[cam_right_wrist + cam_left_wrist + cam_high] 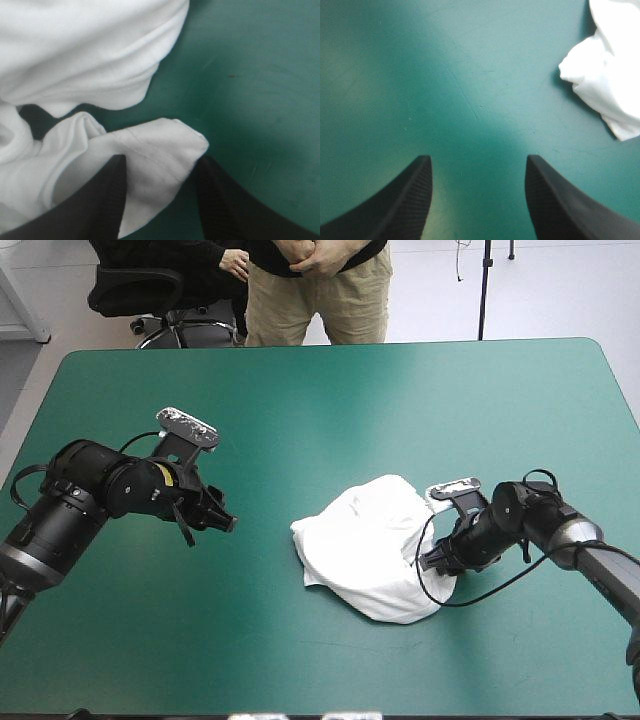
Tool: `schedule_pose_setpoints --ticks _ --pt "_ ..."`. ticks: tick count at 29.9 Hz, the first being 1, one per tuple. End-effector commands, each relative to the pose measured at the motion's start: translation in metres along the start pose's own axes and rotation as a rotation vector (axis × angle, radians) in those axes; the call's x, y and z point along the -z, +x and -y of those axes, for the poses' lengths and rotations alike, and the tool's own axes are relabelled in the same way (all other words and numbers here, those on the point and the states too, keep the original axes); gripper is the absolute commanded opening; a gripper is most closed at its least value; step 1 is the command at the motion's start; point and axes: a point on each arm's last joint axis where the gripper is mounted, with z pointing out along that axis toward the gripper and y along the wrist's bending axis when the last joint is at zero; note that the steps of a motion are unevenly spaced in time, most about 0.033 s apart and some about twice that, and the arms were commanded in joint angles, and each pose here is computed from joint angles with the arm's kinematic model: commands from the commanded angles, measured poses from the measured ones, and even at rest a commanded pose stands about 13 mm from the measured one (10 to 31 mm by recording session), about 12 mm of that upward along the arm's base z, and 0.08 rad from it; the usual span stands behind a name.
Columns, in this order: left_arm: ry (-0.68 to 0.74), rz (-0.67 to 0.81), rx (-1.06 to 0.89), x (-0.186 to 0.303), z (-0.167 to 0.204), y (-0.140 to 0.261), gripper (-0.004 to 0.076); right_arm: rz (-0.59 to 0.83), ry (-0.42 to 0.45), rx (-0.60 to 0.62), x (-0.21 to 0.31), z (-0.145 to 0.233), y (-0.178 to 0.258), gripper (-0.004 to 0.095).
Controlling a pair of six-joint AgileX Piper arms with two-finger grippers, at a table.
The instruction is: Fold the cloth
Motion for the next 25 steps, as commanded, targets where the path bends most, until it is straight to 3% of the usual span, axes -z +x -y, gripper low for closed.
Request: schedule_pose_setpoints --ticks 1,4,5,11,16,25 --pt "0.002 0.094 0.02 0.015 0.0 -0.005 0.0407 0.055 0.001 0.03 0.008 -0.001 -0.009 0.0248" --pt "0.005 0.086 0.02 0.01 0.001 -0.003 0.0407 0.054 0.002 0.067 0.007 -0.001 -0.01 0.001" --pt "0.006 0.081 0.02 0.007 0.001 -0.002 0.0407 0.055 0.004 0.074 0.007 0.0 -0.01 -0.0011" --pt "0.048 0.073 0.043 -0.023 0.007 0.006 0.0407 0.096 0.025 0.072 0.012 0.0 -0.011 -0.0007" --pt "0.187 0.163 0.117 -0.054 0.021 -0.002 0.0409 0.095 0.024 0.072 0.013 0.0 -0.011 -0.0008" --pt "0.248 0.073 0.173 -0.124 0.027 -0.012 0.0417 0.093 0.02 0.069 0.013 0.0 -0.011 -0.0007"
